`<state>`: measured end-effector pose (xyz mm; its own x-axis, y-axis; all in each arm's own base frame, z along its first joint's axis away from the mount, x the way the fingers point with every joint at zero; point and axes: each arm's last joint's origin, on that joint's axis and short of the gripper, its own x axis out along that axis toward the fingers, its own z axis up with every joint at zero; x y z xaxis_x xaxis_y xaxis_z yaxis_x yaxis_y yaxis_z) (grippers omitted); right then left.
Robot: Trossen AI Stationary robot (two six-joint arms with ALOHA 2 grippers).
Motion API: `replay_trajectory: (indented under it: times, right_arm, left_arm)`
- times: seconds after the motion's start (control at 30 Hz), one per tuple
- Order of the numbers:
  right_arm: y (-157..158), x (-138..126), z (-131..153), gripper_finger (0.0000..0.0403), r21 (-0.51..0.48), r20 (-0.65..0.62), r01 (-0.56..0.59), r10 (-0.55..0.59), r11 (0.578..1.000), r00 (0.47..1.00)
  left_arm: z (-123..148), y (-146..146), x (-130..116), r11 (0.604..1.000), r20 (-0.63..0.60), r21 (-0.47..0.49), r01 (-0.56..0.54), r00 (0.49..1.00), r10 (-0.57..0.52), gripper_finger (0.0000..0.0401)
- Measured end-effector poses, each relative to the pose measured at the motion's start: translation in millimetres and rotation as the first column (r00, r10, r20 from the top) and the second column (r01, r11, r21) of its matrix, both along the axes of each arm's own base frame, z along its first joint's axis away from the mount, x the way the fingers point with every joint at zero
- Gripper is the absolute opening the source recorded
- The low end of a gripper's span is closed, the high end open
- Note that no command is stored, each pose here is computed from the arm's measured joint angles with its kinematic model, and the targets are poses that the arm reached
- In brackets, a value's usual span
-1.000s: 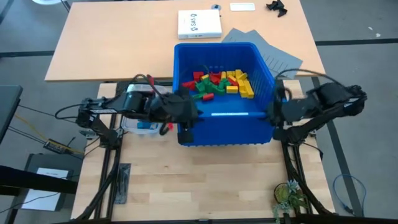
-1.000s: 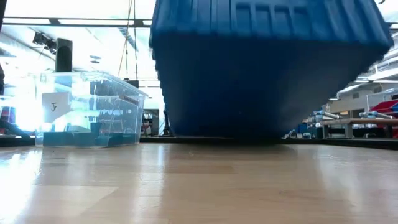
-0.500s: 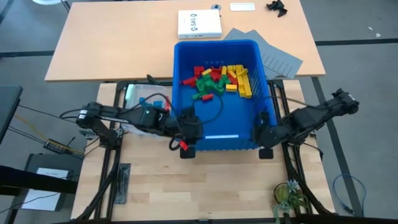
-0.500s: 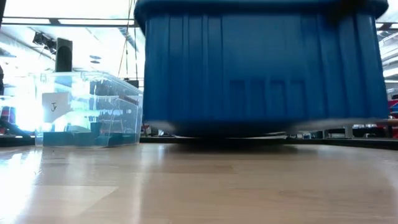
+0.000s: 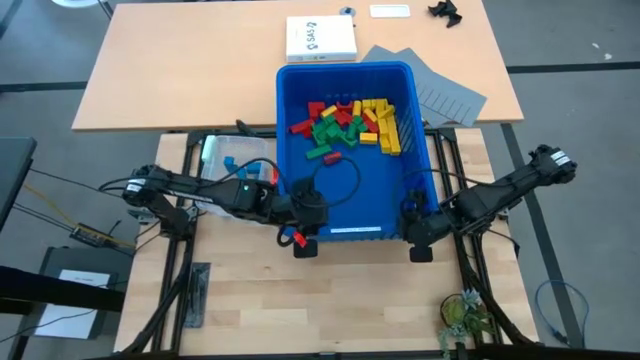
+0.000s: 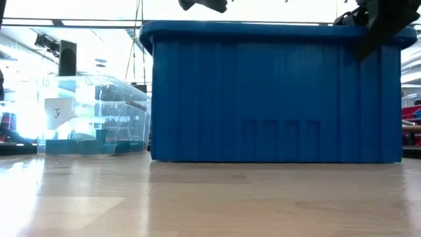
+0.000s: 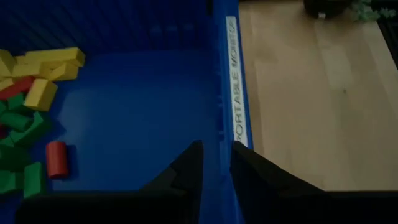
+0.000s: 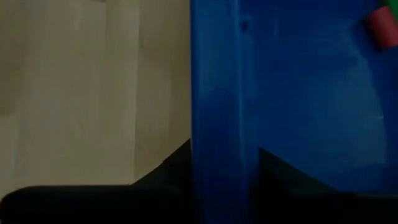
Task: Sort blocks
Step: Adjust the blue bin, then put the green block into the transparent bin
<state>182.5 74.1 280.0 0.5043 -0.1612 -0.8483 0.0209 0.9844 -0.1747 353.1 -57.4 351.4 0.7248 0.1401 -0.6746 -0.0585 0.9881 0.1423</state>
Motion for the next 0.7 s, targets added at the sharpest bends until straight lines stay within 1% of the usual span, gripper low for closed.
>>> replay_trajectory:
  times: [0.1,0.2,0.3,0.4,0.47,0.53,0.63,0.7]
  right_arm:
    - [0,0,-2,0.0134,0.022,-0.017,-0.005,0.005,1.000,1.000]
    - [0,-1,-2,0.0157,0.030,-0.018,0.005,-0.004,1.000,1.000]
    - [0,-3,6,0.0180,0.045,-0.046,-0.007,0.009,0.999,0.999]
    - [-2,-7,25,0.0200,0.047,-0.053,0.007,-0.005,0.999,0.999]
    - [-3,-9,41,0.0213,0.045,-0.035,0.013,-0.012,0.999,0.999]
    - [-5,-11,58,0.0224,0.029,0.003,0.020,-0.020,0.999,1.000]
    - [-11,-10,81,0.0241,-0.016,0.089,0.025,-0.024,1.000,0.996]
    - [-18,-8,94,0.0253,-0.051,0.147,0.048,-0.040,0.998,0.988]
  left_arm:
    - [1,2,1,1.000,0.022,0.015,-0.020,1.000,0.020,0.0100]
    - [1,3,1,1.000,0.017,0.020,-0.020,1.000,0.020,0.0118]
    - [3,3,1,0.999,0.018,0.040,-0.003,1.000,0.002,0.0137]
    - [11,3,0,0.998,0.036,0.057,0.009,0.999,-0.011,0.0150]
    - [21,3,-1,0.998,0.057,0.063,0.013,0.998,-0.017,0.0152]
    - [32,4,-2,0.996,0.079,0.093,0.014,0.997,-0.021,0.0152]
    - [45,6,-4,0.985,0.108,0.174,-0.005,0.994,-0.015,0.0152]
    - [54,7,-7,0.978,0.129,0.209,0.002,0.991,-0.030,0.0152]
